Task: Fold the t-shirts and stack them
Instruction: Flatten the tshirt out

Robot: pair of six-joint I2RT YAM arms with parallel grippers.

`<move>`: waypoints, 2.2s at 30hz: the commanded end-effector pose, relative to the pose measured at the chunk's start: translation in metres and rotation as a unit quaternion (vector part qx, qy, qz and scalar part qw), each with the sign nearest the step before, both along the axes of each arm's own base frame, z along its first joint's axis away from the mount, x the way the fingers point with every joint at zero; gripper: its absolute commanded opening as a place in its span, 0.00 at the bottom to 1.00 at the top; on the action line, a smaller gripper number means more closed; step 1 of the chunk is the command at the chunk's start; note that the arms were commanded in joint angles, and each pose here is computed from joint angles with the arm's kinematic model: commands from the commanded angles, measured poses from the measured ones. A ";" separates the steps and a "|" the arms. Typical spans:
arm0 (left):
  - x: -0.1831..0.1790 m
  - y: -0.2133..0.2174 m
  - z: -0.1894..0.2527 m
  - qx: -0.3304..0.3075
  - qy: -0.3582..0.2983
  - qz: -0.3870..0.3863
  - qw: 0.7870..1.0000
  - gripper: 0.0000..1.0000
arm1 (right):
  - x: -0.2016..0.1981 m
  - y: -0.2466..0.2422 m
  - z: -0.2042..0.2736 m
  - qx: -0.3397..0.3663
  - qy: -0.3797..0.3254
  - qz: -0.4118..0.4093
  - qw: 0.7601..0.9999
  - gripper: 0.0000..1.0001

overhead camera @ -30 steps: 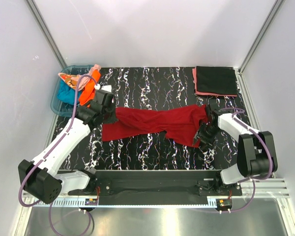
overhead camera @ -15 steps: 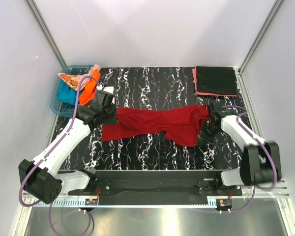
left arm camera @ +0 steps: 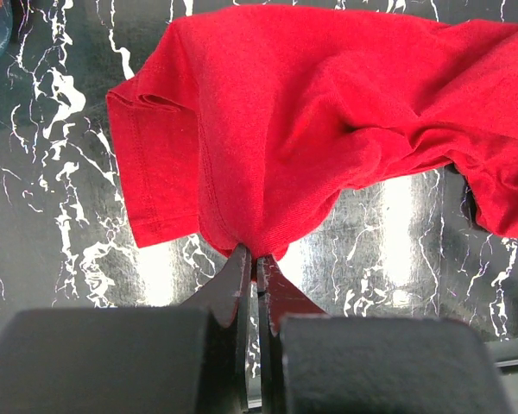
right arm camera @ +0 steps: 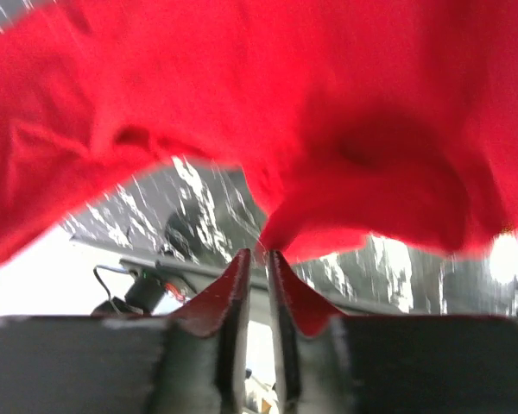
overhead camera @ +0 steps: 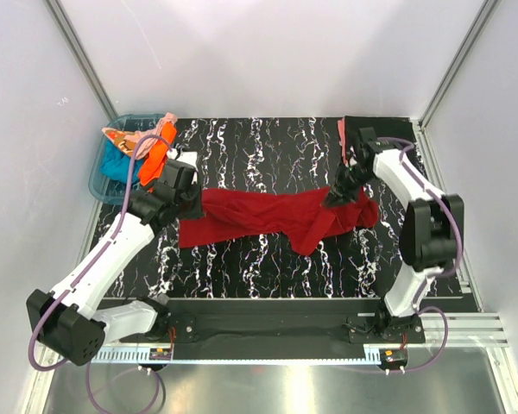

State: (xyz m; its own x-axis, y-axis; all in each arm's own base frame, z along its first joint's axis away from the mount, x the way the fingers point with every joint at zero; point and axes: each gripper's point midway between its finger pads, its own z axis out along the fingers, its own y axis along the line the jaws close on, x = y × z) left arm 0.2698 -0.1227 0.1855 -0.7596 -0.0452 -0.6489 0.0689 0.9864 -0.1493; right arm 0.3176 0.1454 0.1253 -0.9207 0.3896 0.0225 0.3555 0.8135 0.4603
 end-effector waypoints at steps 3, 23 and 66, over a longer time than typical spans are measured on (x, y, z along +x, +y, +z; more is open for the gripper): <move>0.005 0.001 0.010 -0.003 -0.030 0.000 1.000 0.00 | 0.029 0.015 0.028 0.026 -0.055 0.061 0.996 0.36; -0.019 0.002 -0.005 -0.009 0.001 -0.020 1.000 0.00 | 0.023 -0.014 -0.073 -0.056 -0.089 0.042 0.994 0.47; -0.010 -0.002 0.004 -0.015 0.000 -0.011 1.000 0.00 | 0.083 -0.019 -0.042 -0.054 -0.137 0.059 0.987 0.09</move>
State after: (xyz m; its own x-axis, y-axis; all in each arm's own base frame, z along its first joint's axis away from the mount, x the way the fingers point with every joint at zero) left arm 0.2479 -0.1186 0.1605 -0.8114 -0.0221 -0.5840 0.0771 0.9865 -0.1445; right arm 0.3978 0.1287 0.0388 -0.9482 0.2509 -0.1949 0.1546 0.9004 0.4066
